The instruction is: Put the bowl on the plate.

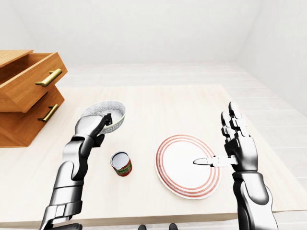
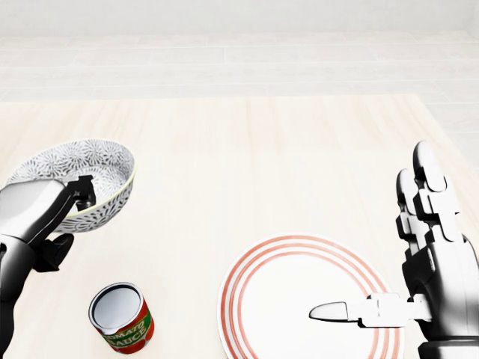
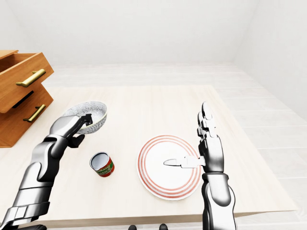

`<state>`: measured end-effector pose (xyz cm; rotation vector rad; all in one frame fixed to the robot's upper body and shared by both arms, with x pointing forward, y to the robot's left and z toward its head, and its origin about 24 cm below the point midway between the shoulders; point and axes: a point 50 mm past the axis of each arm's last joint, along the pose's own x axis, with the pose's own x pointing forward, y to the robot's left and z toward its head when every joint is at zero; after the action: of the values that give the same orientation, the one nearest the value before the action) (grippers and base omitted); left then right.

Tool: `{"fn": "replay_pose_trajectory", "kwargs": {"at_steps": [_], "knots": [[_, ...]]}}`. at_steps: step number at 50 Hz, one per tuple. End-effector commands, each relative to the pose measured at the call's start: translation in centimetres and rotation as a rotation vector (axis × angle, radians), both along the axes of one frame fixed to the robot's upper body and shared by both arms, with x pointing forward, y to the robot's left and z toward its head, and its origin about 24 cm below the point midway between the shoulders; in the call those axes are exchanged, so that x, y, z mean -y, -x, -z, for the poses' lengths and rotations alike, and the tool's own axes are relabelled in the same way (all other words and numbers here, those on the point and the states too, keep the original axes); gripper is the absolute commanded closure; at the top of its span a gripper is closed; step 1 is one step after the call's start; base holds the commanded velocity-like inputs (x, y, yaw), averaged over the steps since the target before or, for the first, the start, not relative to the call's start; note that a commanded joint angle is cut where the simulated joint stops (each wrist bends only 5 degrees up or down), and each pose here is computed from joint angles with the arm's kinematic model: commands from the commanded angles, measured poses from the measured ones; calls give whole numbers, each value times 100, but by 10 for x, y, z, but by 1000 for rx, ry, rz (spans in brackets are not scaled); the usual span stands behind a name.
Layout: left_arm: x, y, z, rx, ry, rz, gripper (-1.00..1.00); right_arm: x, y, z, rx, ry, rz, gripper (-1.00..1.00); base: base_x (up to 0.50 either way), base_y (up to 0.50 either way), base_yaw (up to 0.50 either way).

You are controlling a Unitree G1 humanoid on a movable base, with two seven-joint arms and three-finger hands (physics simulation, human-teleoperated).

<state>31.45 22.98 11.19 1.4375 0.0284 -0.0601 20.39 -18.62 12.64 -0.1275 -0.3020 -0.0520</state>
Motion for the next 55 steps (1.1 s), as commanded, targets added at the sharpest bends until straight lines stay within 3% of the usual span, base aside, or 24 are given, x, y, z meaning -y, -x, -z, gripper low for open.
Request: {"fn": "replay_pose_trajectory", "kwargs": {"at_steps": [1,13,40,55], "knots": [[16,5,-31,83,-22,52,100,-1,0,1,-3,-4,-1,-100,0,0,0],[32,12,-52,115,-21,113,100,-1,0,1,-5,-3,-2,-100,0,0,0],[73,24,-74,139,-26,239,100,4,6,6,-27,-8,18,-100,0,0,0],[97,22,-74,124,-30,306,100,11,13,10,-51,-10,44,-100,0,0,0]]}}
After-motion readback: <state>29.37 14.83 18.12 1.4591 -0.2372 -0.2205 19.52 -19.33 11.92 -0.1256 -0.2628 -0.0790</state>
